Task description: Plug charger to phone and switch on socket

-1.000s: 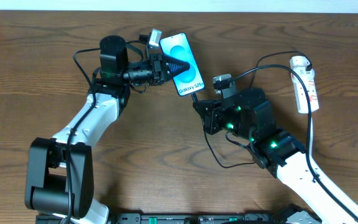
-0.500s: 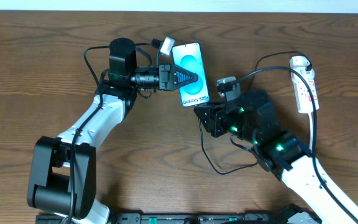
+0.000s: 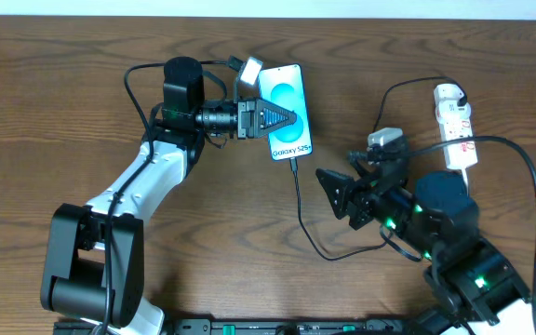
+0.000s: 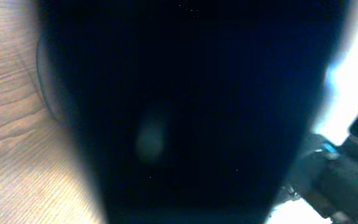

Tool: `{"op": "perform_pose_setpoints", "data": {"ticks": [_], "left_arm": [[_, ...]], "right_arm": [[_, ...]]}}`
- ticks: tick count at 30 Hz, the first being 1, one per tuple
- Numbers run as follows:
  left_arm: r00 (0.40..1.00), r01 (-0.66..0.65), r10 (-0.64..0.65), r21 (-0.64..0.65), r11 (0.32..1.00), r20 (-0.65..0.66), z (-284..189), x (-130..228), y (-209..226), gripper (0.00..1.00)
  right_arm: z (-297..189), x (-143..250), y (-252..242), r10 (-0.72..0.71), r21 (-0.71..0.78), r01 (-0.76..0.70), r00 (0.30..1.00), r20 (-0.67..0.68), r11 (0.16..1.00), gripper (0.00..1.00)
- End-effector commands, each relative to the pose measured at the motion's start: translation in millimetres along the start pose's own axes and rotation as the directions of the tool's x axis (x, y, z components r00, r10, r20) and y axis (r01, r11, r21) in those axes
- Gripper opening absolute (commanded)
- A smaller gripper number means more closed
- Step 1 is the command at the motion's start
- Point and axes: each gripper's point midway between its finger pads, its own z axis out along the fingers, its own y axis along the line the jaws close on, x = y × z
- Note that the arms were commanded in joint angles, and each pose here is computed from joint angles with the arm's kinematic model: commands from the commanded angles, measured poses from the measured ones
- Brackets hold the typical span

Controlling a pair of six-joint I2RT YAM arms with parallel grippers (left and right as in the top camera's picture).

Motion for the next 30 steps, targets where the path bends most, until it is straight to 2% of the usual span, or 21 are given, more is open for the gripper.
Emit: {"op": "perform_pose_setpoints", "data": {"ticks": [1,6,10,12,18,30], "left_arm": [[1.0,-0.008,0.008,0.006,1.0,-0.002,-1,1,-1,0.07],[0.998,0.068,-0.068,-0.014,0.998,0.014,-1,-2,3,0.07],[0.995,0.095,-0.094,-0.016,0.995,0.017,-1,-2,3,0.07],[0.995,0.098,-0.097,-0.017,0.995,0.016,-1,-2,3,0.07],[0.994,0.106,-0.106,-0.018,0.994,0.014,-1,-1,4,0.07],[0.992,0.123,-0.123,-0.018,0.992,0.008,-1,1,5,0.07]], "right_arm": [[22,24,-14,0.014,0.069,-0.006,0.993,-0.114,0.998,0.63],[56,62,2,0.015,0.019,-0.011,0.965,-0.26,1.0,0.59],[73,81,20,-0.026,-0.027,0.019,0.949,-0.315,0.999,0.58],[78,87,23,-0.04,-0.025,0.034,0.944,-0.327,0.999,0.53],[85,87,6,-0.049,0.081,0.078,0.95,-0.309,0.994,0.33],[91,67,12,-0.058,0.067,0.075,0.973,-0.222,0.995,0.15]]}}
